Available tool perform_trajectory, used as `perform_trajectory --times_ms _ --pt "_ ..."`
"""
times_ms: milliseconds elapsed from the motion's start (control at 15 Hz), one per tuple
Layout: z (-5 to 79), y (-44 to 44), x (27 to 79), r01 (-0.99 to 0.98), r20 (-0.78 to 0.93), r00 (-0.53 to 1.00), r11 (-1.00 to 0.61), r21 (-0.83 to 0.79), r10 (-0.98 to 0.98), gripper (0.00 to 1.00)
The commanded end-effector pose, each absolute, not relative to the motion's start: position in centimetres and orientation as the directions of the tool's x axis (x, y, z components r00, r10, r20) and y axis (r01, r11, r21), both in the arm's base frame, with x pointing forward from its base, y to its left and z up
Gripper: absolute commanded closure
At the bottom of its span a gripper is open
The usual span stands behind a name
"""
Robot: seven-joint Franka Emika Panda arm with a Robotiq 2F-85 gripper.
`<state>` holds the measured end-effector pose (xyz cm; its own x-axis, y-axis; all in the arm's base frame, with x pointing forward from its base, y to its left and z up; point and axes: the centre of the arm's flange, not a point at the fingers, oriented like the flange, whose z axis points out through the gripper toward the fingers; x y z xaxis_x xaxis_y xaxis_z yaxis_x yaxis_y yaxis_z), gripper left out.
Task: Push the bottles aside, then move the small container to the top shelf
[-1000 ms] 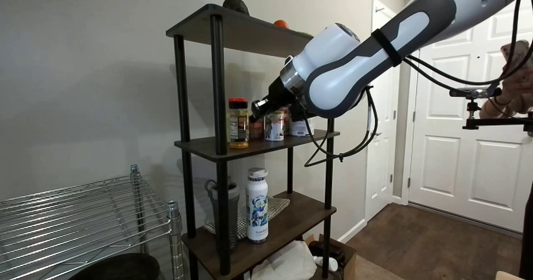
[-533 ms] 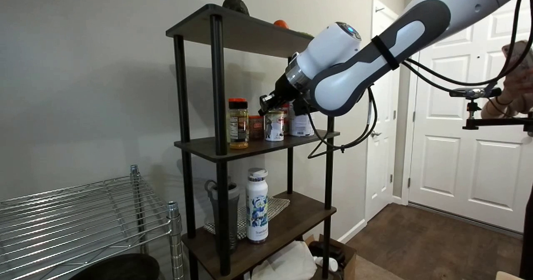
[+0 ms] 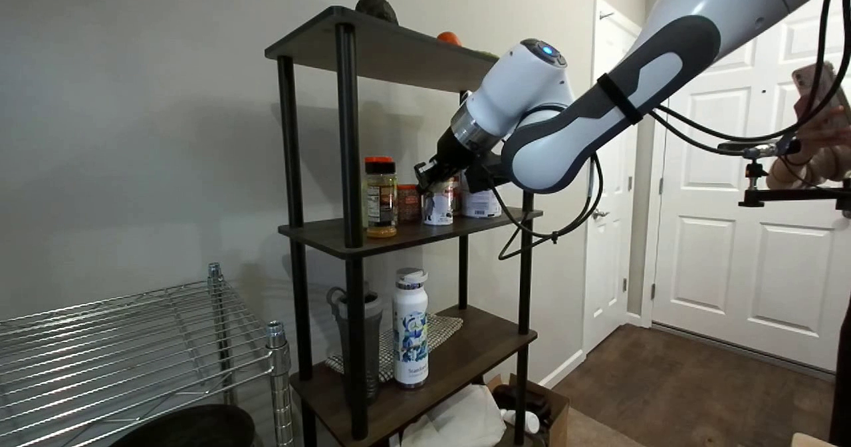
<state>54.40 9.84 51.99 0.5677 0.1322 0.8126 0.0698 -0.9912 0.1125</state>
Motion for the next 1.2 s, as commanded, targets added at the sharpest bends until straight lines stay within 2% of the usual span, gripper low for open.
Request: perform_trajectory --times_ms 0,1133 --pt "50.8 12.0 56.4 0.035 0.81 0.573 -0.992 0.124 0.122 1.0" --pt "51.8 7.4 58.3 -0.164 0.836 0.546 -0.971 0.171 0.055 1.0"
